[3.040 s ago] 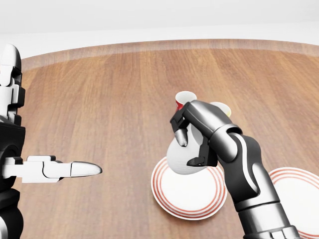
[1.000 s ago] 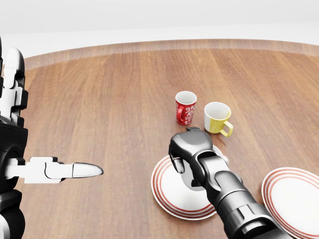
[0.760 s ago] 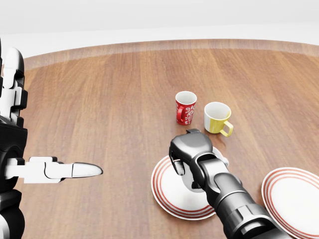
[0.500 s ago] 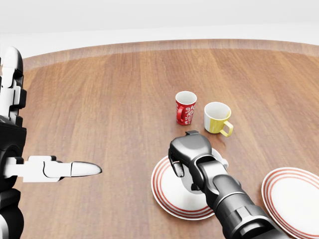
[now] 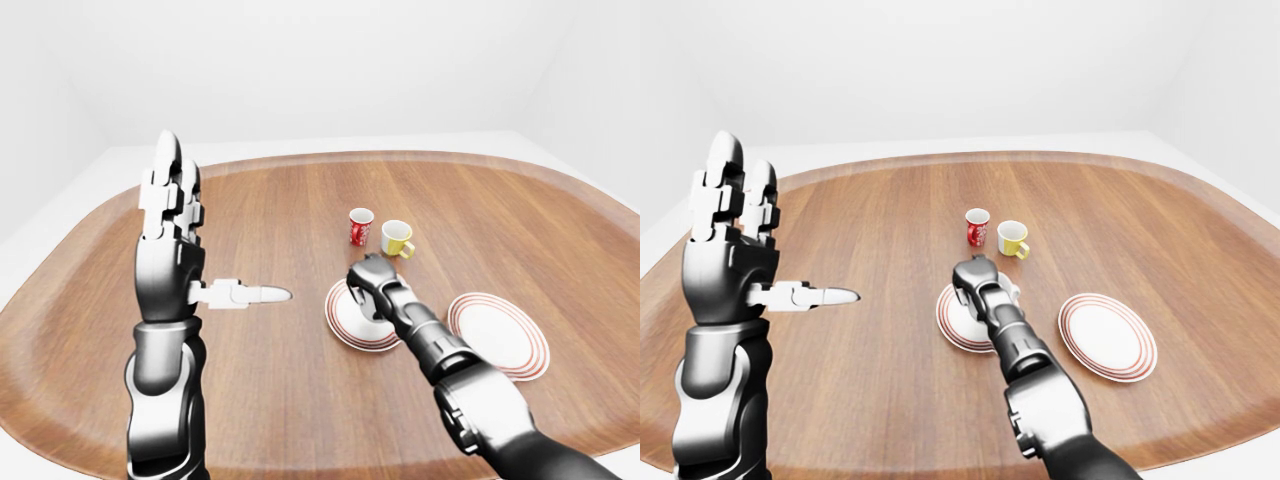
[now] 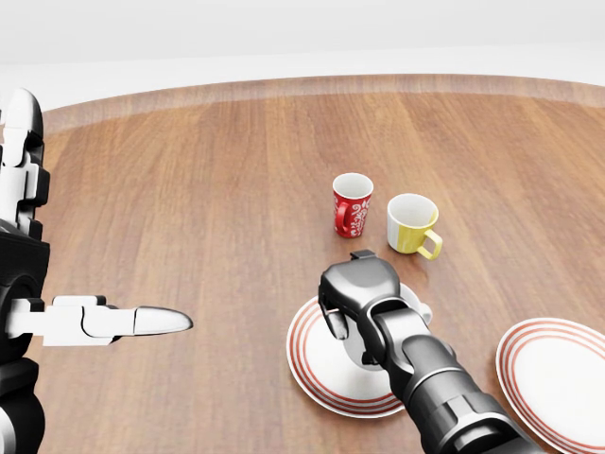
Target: Put the white mug on the left plate.
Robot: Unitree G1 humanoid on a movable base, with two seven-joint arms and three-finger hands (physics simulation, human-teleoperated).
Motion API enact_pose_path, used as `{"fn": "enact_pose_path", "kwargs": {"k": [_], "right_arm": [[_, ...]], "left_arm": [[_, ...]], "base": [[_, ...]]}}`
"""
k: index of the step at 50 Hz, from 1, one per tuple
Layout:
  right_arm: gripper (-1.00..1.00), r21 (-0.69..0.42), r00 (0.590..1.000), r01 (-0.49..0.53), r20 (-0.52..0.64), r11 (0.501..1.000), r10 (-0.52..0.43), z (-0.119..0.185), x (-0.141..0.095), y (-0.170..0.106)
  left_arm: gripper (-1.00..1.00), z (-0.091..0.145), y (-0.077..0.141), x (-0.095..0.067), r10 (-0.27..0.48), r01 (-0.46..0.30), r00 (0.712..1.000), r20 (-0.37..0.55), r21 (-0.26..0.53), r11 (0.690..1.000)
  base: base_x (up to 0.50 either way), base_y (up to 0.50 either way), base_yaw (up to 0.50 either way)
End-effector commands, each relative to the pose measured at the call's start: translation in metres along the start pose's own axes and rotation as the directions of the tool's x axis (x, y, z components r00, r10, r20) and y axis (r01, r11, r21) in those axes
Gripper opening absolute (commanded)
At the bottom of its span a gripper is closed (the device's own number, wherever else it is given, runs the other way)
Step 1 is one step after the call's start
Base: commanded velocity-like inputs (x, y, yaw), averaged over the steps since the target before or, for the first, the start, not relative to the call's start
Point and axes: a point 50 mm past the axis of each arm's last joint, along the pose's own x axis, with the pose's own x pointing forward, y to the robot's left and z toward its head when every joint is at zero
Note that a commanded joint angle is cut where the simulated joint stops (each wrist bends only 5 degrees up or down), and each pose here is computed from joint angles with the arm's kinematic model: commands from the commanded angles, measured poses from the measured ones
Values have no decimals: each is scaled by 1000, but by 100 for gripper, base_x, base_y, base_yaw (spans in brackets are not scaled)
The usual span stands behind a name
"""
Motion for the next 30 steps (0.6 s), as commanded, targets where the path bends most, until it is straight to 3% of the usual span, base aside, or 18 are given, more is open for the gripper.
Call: {"fn": "enact_pose_path", "kwargs": {"k": [1,30], "right_arm": [[-100,-18,1000,20,4,1000,-20,0,0,-2],[-100,-16,1000,2,-2,1000,-2,-1,2,-6]], "left_arm": [[100,0,0,0,0,0,1000,-1,0,1000],[100,2,0,0,0,0,1000,6,0,1000]], "base": [[0,0,0],[0,0,0]]}}
